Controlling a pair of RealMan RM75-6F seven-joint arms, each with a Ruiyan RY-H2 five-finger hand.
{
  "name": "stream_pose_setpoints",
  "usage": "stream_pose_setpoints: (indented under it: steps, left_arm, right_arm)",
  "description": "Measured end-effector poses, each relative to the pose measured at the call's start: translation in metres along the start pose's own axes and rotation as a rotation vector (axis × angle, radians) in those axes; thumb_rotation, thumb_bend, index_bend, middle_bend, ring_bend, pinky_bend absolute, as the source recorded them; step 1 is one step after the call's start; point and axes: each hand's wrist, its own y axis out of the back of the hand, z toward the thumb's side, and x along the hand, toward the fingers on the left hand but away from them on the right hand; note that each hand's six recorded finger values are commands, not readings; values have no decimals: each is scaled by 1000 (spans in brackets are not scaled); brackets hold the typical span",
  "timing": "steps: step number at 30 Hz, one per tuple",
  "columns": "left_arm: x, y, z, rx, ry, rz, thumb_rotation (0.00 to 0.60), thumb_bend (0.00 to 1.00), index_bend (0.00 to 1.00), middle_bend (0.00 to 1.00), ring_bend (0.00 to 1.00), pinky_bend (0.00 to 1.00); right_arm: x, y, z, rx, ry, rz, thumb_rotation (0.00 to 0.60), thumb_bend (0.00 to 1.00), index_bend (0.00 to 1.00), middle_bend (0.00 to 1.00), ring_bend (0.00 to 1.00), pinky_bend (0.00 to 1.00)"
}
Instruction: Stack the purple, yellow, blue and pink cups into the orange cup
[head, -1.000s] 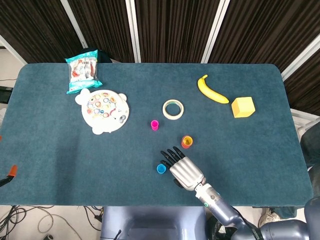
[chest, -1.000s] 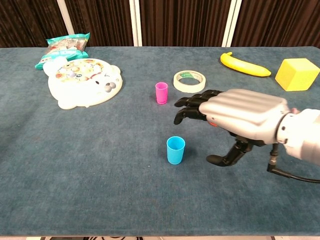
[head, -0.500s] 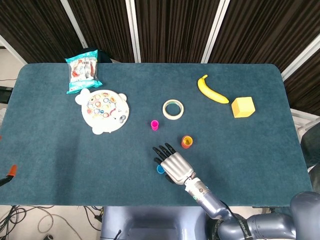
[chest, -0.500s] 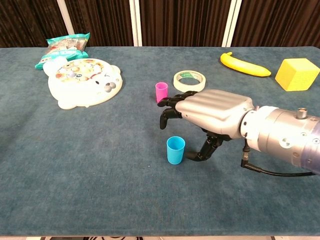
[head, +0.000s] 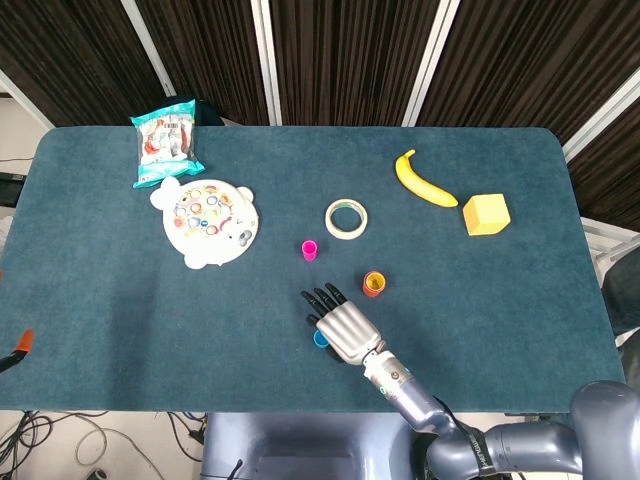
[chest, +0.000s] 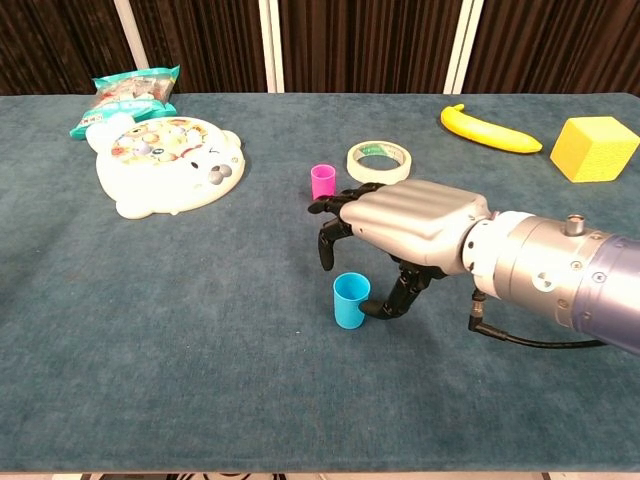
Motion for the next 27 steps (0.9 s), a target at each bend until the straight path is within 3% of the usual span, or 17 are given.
stream_pose_setpoints:
  steps: [27]
  left_arm:
    - [0,-1,0,3,-1,-3,600,308,50,49,0,0]
  right_arm:
    - [-1,0,-2,-20,-6,1,600,441,496,0,20,61]
